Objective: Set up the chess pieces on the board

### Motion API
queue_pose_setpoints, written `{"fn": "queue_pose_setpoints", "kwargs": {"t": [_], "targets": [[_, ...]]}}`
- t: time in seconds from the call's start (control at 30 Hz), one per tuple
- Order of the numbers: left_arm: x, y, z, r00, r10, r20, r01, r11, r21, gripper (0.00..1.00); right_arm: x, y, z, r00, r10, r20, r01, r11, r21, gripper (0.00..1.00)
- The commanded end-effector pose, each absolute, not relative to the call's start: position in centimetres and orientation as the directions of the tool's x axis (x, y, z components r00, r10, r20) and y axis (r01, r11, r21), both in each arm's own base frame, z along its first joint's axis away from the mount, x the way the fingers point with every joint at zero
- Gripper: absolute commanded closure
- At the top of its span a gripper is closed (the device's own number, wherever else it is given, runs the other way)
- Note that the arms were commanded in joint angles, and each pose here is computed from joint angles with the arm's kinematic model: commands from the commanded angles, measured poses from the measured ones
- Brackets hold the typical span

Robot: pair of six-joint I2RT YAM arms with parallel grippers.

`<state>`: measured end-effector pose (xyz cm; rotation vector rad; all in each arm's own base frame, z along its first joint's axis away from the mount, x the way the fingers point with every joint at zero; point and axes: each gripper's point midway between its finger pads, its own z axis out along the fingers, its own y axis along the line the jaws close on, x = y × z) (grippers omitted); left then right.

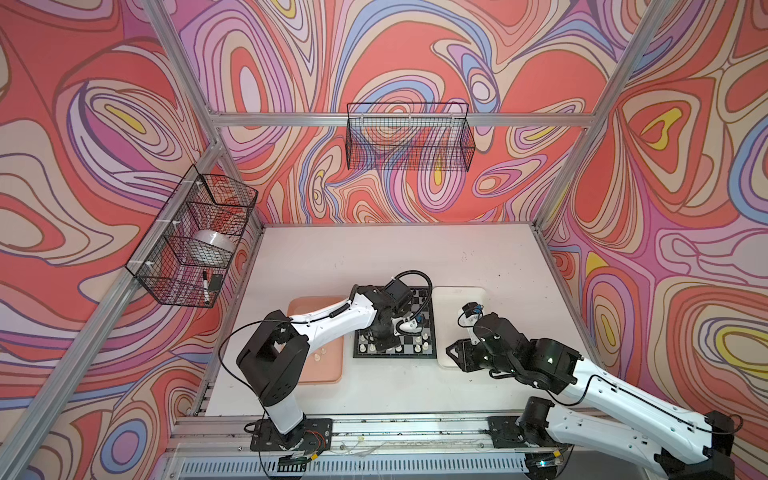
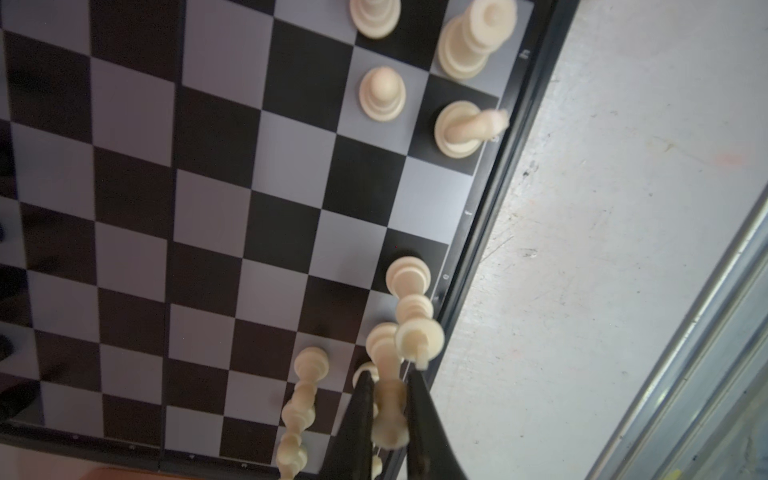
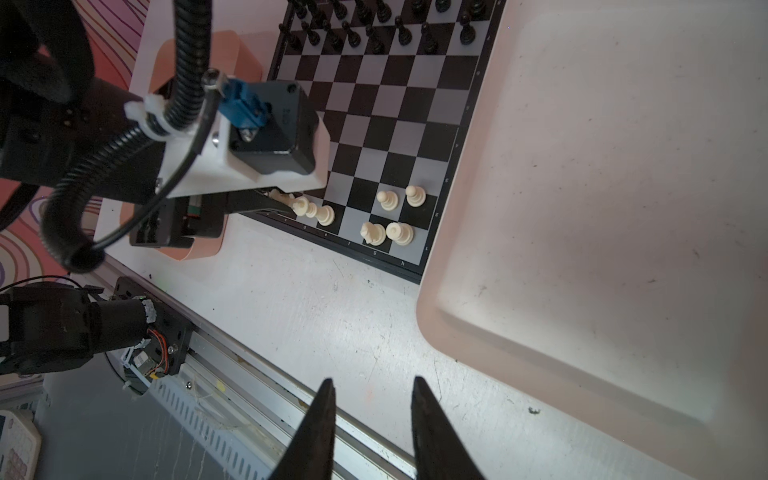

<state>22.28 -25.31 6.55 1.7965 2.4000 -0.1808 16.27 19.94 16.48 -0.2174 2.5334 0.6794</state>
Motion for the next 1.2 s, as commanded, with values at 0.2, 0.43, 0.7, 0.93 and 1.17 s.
{"fn": "queue_pose_setpoints", "kwargs": {"t": [0.2,0.43,0.7,0.93,1.17], "targets": [[21.66,-25.44,5.63,-0.265,0.952,-0.154,0.964,0.264,-0.028,0.84,16.35,19.38,16.44,-0.855,-0.004,-0.518,-0.260,0.868,0.422,0.69],[21.66,-25.70,5.78,-0.255,0.955,-0.151,0.967,0.255,-0.018,0.82,16.38,19.37,16.21,-0.855,-0.001,-0.519,-0.258,0.868,0.424,0.68],[21.81,-25.35,5.99,-0.245,0.958,-0.147,0.969,0.248,0.004,0.70,16.34,19.21,16.22,-0.854,0.000,-0.521,-0.257,0.870,0.420,0.69],[21.88,-25.22,6.41,-0.238,0.959,-0.151,0.970,0.243,0.015,0.61,16.44,19.24,16.36,-0.850,0.003,-0.526,-0.258,0.870,0.421,0.69],[21.57,-25.28,6.31,-0.242,0.958,-0.151,0.970,0.244,-0.004,0.63,16.39,19.20,16.06,-0.853,0.001,-0.522,-0.256,0.871,0.419,0.69]]}}
